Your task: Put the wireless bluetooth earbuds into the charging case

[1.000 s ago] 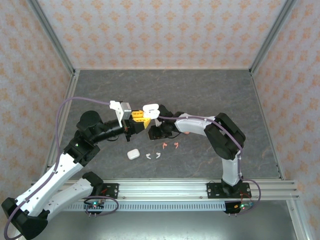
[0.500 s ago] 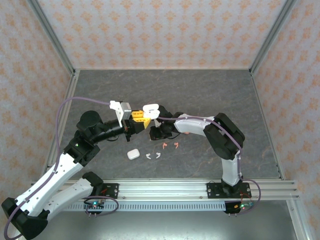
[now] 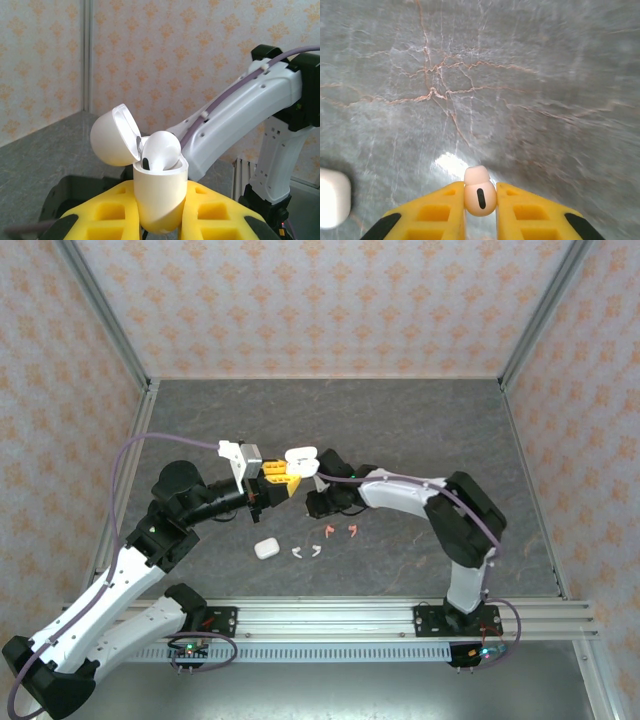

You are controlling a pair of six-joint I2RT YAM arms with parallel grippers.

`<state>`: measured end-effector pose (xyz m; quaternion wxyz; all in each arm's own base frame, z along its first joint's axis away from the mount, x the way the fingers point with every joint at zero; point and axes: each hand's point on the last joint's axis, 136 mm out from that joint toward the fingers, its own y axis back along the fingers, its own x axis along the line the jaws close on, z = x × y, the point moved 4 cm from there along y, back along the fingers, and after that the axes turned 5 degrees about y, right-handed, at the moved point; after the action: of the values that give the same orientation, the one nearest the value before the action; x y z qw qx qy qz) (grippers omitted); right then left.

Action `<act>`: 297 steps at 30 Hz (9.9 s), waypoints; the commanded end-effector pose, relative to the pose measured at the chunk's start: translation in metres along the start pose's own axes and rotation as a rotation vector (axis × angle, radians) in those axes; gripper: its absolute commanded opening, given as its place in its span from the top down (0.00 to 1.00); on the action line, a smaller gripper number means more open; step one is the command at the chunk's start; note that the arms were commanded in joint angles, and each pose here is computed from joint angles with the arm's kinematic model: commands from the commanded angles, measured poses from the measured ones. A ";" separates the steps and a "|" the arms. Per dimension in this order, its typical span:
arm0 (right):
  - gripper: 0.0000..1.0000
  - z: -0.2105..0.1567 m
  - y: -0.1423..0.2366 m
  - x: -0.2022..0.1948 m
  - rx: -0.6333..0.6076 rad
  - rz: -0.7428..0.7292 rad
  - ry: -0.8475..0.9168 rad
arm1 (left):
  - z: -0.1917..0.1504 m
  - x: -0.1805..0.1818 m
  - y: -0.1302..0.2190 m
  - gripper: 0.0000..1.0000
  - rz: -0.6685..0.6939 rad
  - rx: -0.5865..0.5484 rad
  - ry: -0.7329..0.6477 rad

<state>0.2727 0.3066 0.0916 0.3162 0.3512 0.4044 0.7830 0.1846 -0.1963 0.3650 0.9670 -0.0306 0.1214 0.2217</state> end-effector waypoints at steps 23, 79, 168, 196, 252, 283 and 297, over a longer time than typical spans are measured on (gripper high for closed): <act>0.82 0.017 0.265 0.007 -0.627 -0.151 0.646 | -0.034 0.023 -0.039 1.00 -0.055 0.080 0.111; 0.75 0.000 0.252 0.061 -0.486 0.072 0.981 | -0.040 0.014 -0.060 1.00 -0.177 0.147 0.131; 0.01 0.031 0.293 -0.024 -0.835 0.044 -0.042 | -0.051 0.051 -0.063 1.00 0.081 0.123 0.147; 0.01 0.014 0.261 -0.071 -0.932 -0.033 -0.295 | -0.218 0.207 -0.069 1.00 0.593 0.542 0.824; 0.01 -0.018 0.129 0.079 -0.425 0.164 0.619 | -0.148 0.241 0.037 0.24 0.977 0.230 0.781; 0.30 -0.047 -0.065 0.142 0.188 0.231 1.234 | -0.144 0.227 0.096 0.20 1.071 0.163 0.824; 0.47 -0.048 -0.066 0.119 0.232 0.198 1.183 | -0.142 0.227 0.095 0.19 1.061 0.147 0.838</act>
<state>0.1783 0.4238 0.0596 -0.0821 -0.0834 0.5326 0.8383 0.3137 -0.0325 0.1711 0.6036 0.0195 0.4894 0.6291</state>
